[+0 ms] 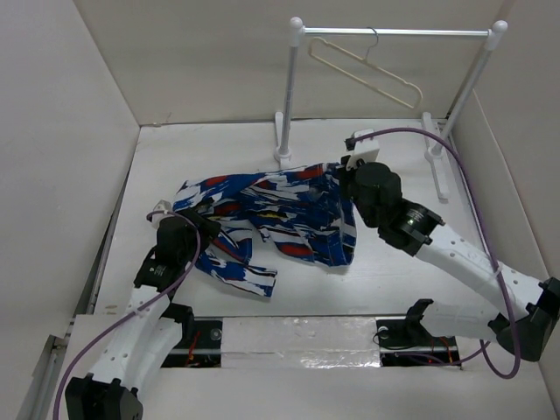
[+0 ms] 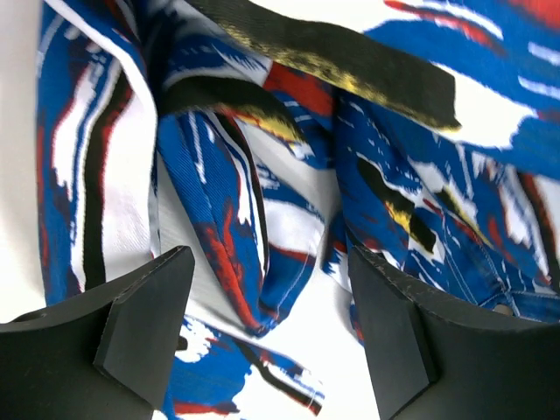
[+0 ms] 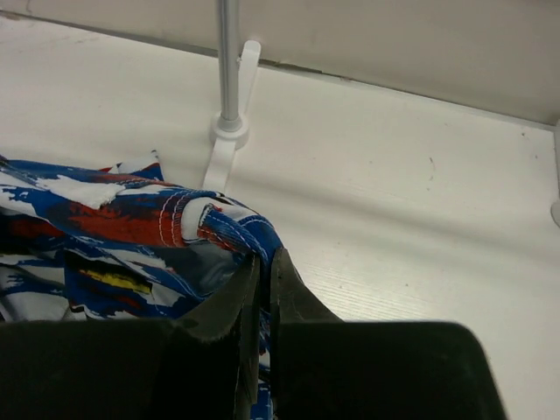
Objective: Place the trousers on the hanger
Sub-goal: Flatten out the trousers at the center of the board.
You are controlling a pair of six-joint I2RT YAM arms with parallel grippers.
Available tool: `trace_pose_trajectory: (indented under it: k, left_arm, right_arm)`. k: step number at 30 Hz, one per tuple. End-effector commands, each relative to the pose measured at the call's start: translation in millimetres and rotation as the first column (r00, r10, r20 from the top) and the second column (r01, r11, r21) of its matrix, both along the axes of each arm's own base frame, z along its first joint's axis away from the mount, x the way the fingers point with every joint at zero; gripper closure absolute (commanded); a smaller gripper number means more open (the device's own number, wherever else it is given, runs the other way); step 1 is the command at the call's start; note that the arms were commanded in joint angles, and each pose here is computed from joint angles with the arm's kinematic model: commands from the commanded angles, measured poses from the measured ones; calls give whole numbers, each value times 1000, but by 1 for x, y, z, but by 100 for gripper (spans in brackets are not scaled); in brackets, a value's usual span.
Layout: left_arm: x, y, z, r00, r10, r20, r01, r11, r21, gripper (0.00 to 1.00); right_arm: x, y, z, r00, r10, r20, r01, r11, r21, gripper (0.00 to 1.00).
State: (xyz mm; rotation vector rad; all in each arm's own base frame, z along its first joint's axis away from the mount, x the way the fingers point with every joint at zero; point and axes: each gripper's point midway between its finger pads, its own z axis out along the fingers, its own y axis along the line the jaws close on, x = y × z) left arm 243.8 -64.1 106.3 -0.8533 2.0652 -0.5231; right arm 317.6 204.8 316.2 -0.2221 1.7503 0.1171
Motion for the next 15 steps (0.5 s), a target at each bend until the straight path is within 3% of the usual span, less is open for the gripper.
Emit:
trace_pose_trajectory:
  k: [1, 10, 15]
  left_arm:
    - [14, -7, 17, 997, -32, 75, 33, 999, -11, 30]
    - [14, -21, 44, 979, -139, 150, 140, 990, 1, 31]
    - [14, -19, 60, 975, -141, 171, 140, 990, 15, 29]
  right_arm:
    - [-8, -14, 29, 999, 8, 40, -9, 999, 37, 100]
    - [-36, -82, 56, 992, -114, 56, 109, 991, 78, 100]
    - [-31, -119, 35, 976, -218, 11, 217, 974, 62, 100]
